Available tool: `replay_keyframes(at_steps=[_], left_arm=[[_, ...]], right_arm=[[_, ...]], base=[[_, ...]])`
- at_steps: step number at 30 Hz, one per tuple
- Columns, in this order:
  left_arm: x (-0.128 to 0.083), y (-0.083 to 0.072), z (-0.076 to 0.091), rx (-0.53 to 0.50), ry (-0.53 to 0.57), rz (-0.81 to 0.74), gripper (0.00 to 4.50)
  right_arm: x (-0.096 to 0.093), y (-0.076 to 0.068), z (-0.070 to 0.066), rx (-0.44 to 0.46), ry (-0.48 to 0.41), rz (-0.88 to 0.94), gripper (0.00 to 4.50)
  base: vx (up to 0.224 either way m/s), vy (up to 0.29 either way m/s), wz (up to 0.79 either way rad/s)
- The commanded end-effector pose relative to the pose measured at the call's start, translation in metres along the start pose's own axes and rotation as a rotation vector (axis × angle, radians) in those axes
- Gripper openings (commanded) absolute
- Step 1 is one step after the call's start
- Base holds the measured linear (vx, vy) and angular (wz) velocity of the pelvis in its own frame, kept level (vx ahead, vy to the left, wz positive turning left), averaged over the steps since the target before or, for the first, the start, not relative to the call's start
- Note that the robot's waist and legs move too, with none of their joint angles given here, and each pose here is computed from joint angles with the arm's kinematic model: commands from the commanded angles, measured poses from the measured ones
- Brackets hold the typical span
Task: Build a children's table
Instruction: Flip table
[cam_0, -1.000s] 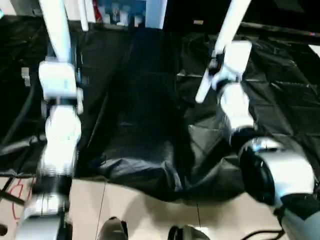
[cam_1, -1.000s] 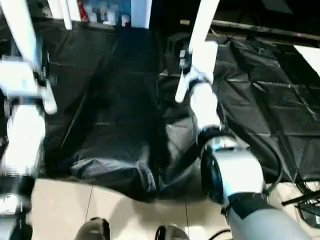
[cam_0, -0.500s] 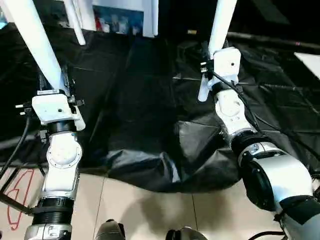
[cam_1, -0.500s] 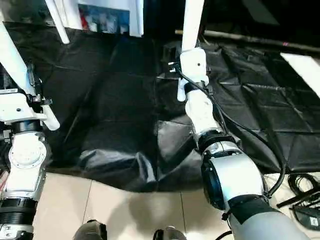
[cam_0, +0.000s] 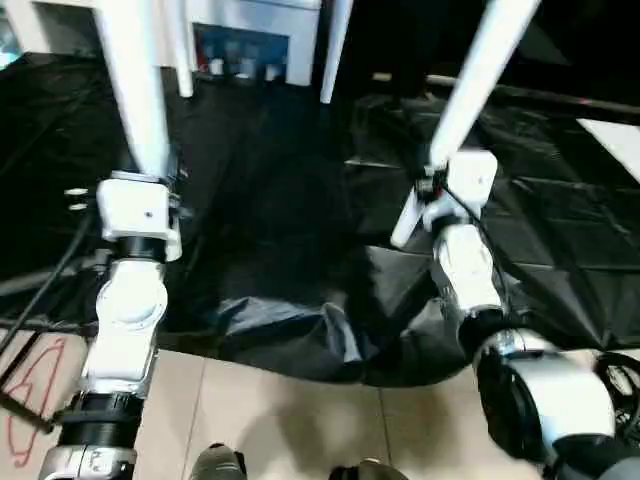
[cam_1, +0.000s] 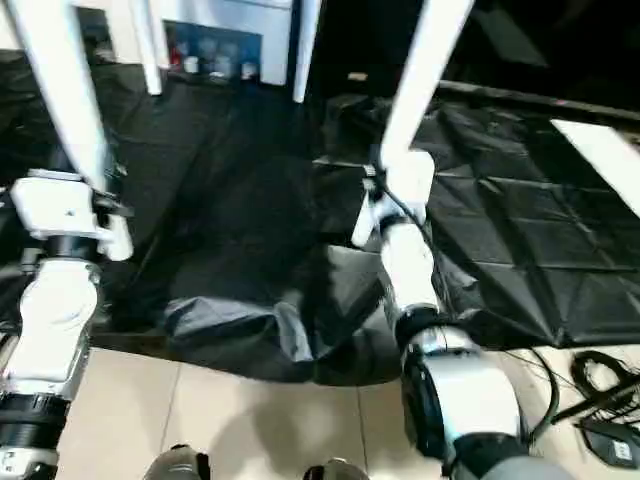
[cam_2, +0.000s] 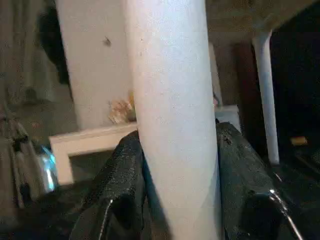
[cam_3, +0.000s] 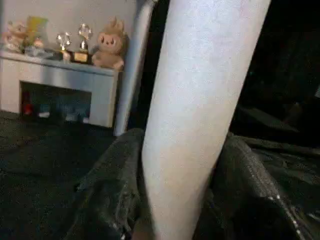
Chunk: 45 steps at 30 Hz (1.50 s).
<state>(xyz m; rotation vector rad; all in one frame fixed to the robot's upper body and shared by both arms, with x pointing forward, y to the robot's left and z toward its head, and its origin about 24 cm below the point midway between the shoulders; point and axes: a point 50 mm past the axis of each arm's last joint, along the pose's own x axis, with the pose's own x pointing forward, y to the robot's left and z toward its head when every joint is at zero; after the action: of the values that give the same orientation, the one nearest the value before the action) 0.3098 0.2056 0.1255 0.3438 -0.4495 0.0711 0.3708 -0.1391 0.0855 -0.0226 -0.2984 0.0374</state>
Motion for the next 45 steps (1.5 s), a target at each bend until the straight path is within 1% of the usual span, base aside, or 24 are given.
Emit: replay_keyframes(at_steps=[1, 2, 3, 4, 6, 10, 15, 16, 18, 20, 22, 24, 27, 30, 31, 32, 35, 36, 37, 38, 40, 42, 43, 45], left_arm=[[-0.009, -0.019, -0.020, 0.069, 0.132, -0.210, 1.65], [-0.011, -0.018, -0.024, 0.061, 0.157, -0.213, 1.65], [-0.017, -0.015, -0.035, 0.046, 0.225, -0.210, 1.65], [-0.017, -0.015, -0.035, 0.046, 0.225, -0.210, 1.65], [-0.022, -0.012, -0.044, 0.034, 0.275, -0.205, 1.65], [-0.024, -0.006, -0.046, 0.051, 0.301, -0.205, 1.65], [-0.025, 0.010, -0.050, 0.086, 0.340, -0.194, 1.65], [-0.025, 0.013, -0.051, 0.060, 0.354, -0.210, 2.00], [-0.025, 0.014, -0.051, 0.044, 0.353, -0.209, 2.35], [-0.027, 0.016, -0.050, 0.016, 0.352, -0.203, 2.35], [-0.030, 0.018, -0.049, -0.010, 0.357, -0.201, 2.60], [-0.032, 0.020, -0.048, -0.032, 0.357, -0.194, 2.60], [-0.041, 0.025, -0.042, -0.076, 0.341, -0.165, 2.89], [-0.056, 0.033, -0.033, -0.091, 0.317, -0.121, 3.07], [-0.065, 0.035, -0.025, -0.093, 0.301, -0.108, 3.23], [-0.067, 0.035, -0.023, -0.095, 0.298, -0.106, 3.32], [-0.074, 0.034, -0.019, -0.091, 0.293, -0.107, 3.44], [-0.078, 0.034, -0.016, -0.103, 0.292, -0.100, 3.57], [-0.084, 0.032, -0.012, -0.097, 0.296, -0.083, 3.66], [-0.085, 0.032, -0.011, -0.094, 0.296, -0.081, 3.66], [-0.093, 0.029, -0.005, -0.072, 0.309, -0.066, 3.82], [-0.100, 0.028, -0.004, -0.075, 0.321, -0.043, 3.99], [-0.103, 0.027, -0.003, -0.088, 0.320, -0.033, 4.11], [-0.112, 0.022, -0.001, -0.119, 0.333, -0.020, 4.11]], right_arm=[[0.003, 0.008, 0.006, -0.023, -0.019, 0.081, 1.68], [0.002, 0.008, 0.005, -0.012, -0.016, 0.082, 1.68], [-0.006, 0.015, 0.001, -0.016, -0.014, 0.125, 1.67], [-0.006, 0.015, 0.001, -0.016, -0.014, 0.125, 1.66], [-0.015, 0.022, -0.005, -0.004, 0.003, 0.148, 1.64], [-0.022, 0.031, -0.009, 0.007, 0.025, 0.179, 1.62], [-0.024, 0.041, -0.007, 0.017, 0.052, 0.181, 1.62], [-0.025, 0.046, -0.006, 0.024, 0.057, 0.214, 1.96], [-0.026, 0.047, -0.005, 0.019, 0.057, 0.219, 2.30], [-0.027, 0.049, -0.004, 0.026, 0.059, 0.224, 2.30], [-0.028, 0.049, -0.003, 0.032, 0.066, 0.224, 2.65], [-0.029, 0.047, -0.002, 0.032, 0.069, 0.216, 2.65], [-0.033, 0.042, 0.001, 0.046, 0.073, 0.208, 2.96], [-0.044, 0.034, 0.004, 0.066, 0.081, 0.207, 3.15], [-0.051, 0.029, 0.007, 0.070, 0.080, 0.198, 3.39], [-0.053, 0.027, 0.007, 0.071, 0.079, 0.194, 3.48], [-0.058, 0.024, 0.006, 0.076, 0.096, 0.188, 3.60], [-0.061, 0.022, 0.006, 0.075, 0.106, 0.181, 3.83], [-0.066, 0.016, 0.005, 0.083, 0.132, 0.159, 3.91], [-0.066, 0.016, 0.005, 0.085, 0.136, 0.156, 3.91], [-0.073, 0.010, 0.007, 0.084, 0.166, 0.154, 4.01], [-0.079, 0.008, 0.009, 0.074, 0.170, 0.176, 4.05], [-0.083, 0.007, 0.011, 0.084, 0.174, 0.182, 4.05], [-0.093, 0.005, 0.011, 0.125, 0.202, 0.214, 4.05]], base=[[0.000, 0.000, 0.00], [0.000, 0.000, 0.00], [0.000, 0.000, 0.00], [0.000, 0.000, 0.00], [0.000, 0.000, 0.00], [0.000, 0.000, 0.00], [0.000, 0.000, 0.00], [0.000, 0.000, 0.00], [0.000, 0.000, 0.00], [0.000, 0.000, 0.00], [0.000, 0.000, 0.00], [0.000, 0.000, 0.00], [0.000, 0.000, 0.00], [-0.035, -0.034, -0.02], [0.073, -0.116, -0.18], [0.073, -0.116, -0.18], [0.034, -0.020, 0.01], [0.000, 0.000, 0.00], [0.000, 0.000, 0.00], [0.000, 0.000, 0.00], [0.000, 0.000, 0.00], [0.000, 0.000, 0.00], [0.000, 0.000, 0.00], [0.000, 0.000, 0.00]])
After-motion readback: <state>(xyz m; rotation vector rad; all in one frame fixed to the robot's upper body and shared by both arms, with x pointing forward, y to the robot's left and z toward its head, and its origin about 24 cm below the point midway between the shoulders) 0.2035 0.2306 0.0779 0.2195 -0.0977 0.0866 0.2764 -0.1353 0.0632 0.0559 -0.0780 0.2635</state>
